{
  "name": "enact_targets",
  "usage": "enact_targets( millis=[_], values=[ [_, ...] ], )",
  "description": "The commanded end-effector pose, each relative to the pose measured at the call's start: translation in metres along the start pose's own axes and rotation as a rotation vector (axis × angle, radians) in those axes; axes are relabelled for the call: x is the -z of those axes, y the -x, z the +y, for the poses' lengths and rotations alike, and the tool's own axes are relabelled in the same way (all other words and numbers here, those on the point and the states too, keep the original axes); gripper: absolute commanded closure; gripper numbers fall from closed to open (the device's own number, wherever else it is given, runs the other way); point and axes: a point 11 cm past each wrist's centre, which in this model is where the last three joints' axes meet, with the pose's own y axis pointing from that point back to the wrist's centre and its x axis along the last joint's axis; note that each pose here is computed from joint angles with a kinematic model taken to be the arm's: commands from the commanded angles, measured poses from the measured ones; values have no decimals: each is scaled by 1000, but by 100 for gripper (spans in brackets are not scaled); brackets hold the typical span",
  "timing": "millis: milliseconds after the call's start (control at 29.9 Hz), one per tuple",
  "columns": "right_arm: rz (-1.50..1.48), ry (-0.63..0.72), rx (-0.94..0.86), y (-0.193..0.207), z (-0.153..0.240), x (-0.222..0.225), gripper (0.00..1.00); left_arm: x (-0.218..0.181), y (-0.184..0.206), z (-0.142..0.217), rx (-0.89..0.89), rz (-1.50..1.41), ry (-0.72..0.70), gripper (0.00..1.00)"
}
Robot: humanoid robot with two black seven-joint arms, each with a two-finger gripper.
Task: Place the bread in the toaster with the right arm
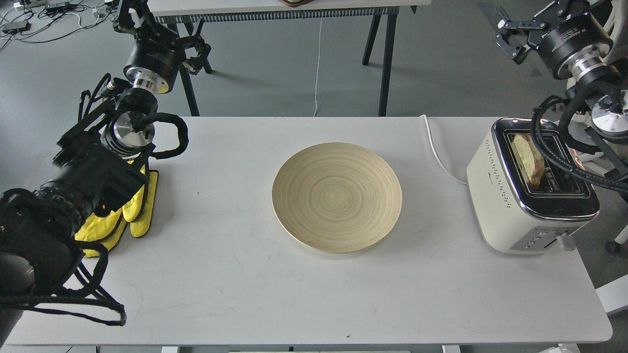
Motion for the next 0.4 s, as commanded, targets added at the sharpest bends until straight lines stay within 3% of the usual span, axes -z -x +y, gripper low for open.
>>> enact_targets(
  millis=[0,368],
  values=[
    [-100,-68,6,-14,3,2,0,0,0,0,0,-1,-1,0],
    [-89,-112,-42,-30,7,17,0,0,0,0,1,-2,-2,0]
  ],
)
